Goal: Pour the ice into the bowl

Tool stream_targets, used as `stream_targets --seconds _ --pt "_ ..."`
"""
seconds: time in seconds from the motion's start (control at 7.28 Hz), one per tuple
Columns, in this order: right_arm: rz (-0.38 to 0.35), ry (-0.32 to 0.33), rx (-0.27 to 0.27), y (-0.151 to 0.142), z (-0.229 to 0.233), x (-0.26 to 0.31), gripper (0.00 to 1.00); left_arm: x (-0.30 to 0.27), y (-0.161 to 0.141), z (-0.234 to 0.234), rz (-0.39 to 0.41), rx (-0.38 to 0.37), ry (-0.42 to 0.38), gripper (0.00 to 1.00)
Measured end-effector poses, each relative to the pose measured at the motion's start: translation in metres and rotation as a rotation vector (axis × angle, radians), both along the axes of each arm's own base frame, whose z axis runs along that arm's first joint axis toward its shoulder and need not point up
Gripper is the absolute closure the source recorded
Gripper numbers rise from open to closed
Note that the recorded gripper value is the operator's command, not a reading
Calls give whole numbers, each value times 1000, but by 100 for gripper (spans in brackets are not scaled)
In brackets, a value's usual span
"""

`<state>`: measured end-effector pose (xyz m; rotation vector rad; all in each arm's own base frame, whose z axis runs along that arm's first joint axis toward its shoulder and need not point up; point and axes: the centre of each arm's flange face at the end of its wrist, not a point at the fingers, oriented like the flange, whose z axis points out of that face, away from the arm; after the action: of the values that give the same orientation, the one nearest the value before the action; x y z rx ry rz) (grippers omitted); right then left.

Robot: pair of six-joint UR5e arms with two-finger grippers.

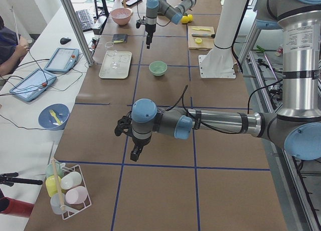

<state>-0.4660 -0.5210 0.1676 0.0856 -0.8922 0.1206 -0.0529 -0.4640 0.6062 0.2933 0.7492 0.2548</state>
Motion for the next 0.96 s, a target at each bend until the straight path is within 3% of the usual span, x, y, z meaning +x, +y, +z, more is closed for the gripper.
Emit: stream_targets --seconds 0.27,0.55,0.82,0.96 --pt "-100 33 90 -52 65 126 0 4 -5 -7 4 44 -1 0" --pt "-230 114 211 -86 178 259 0 6 -14 -25 5 115 7 0" --pt "-329 181 270 -86 290 375 0 6 -21 -39 5 233 12 0" --pt "-333 197 247 -69 339 420 0 7 -28 -48 5 315 13 0"
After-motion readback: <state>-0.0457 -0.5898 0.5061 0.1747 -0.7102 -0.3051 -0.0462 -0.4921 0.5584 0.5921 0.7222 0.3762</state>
